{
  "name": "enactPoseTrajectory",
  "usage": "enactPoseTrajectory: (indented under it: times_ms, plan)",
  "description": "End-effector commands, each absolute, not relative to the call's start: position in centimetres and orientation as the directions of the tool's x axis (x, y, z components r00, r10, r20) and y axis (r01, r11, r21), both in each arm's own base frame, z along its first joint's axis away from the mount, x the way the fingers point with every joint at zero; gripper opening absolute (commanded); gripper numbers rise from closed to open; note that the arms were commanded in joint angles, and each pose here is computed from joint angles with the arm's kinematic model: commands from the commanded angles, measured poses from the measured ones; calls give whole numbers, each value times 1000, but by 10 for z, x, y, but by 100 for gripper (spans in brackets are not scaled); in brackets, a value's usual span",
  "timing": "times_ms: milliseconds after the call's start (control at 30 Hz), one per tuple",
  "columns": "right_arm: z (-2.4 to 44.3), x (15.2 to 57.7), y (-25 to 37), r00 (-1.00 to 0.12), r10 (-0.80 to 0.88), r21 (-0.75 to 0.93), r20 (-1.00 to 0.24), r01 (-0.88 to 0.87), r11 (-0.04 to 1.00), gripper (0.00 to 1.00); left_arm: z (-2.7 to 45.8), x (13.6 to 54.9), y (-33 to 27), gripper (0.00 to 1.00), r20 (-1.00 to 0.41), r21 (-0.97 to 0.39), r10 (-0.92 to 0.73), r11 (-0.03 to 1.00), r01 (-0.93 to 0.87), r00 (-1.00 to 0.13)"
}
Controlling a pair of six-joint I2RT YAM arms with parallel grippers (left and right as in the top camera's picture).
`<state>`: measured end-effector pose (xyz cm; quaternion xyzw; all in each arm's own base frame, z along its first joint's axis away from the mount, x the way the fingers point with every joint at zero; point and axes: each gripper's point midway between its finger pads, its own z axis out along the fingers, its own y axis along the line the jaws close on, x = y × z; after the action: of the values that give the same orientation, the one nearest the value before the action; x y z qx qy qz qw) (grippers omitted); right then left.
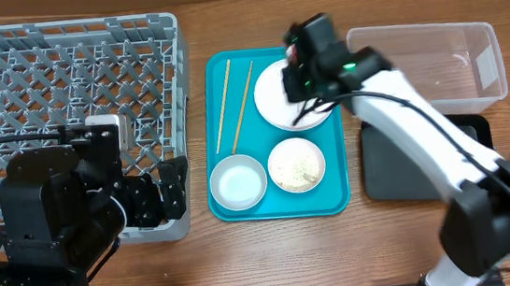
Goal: Sort waste into correct bins and load items into the dishwasher
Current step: 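Drop the wrapper and tissue into the clear plastic bin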
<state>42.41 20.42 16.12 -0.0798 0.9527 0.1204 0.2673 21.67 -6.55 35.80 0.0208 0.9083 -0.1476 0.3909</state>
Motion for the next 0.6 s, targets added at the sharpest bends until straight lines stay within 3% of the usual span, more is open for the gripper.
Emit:
enactPoseTrajectory:
  times_ms: [0, 300, 333, 400, 467, 567]
  plan:
    - [197, 451, 139, -786, 64, 133, -614, -22, 991, 4, 360, 217, -66, 100, -726, -233, -56, 958, 169, -686]
    - [118, 455, 50, -885, 208, 88, -416, 189, 978, 6, 359, 217, -66, 100, -723, -233, -56, 958, 168, -688]
    - [116, 454, 52, -893, 206, 113, -400, 176, 978, 12, 359, 218, -66, 100, -723, -233, -56, 958, 168, -689]
    - [118, 448, 66, -915, 160, 175, -372, 100, 980, 41, 359, 218, -66, 100, -722, -234, -55, 958, 168, -690]
    - [127, 445, 73, -916, 147, 196, -373, 77, 978, 53, 358, 218, -66, 100, -721, -234, -55, 958, 167, -691]
    - [149, 444, 88, -901, 120, 206, -417, 35, 978, 60, 359, 218, -66, 100, -721, -233, -55, 958, 167, -691]
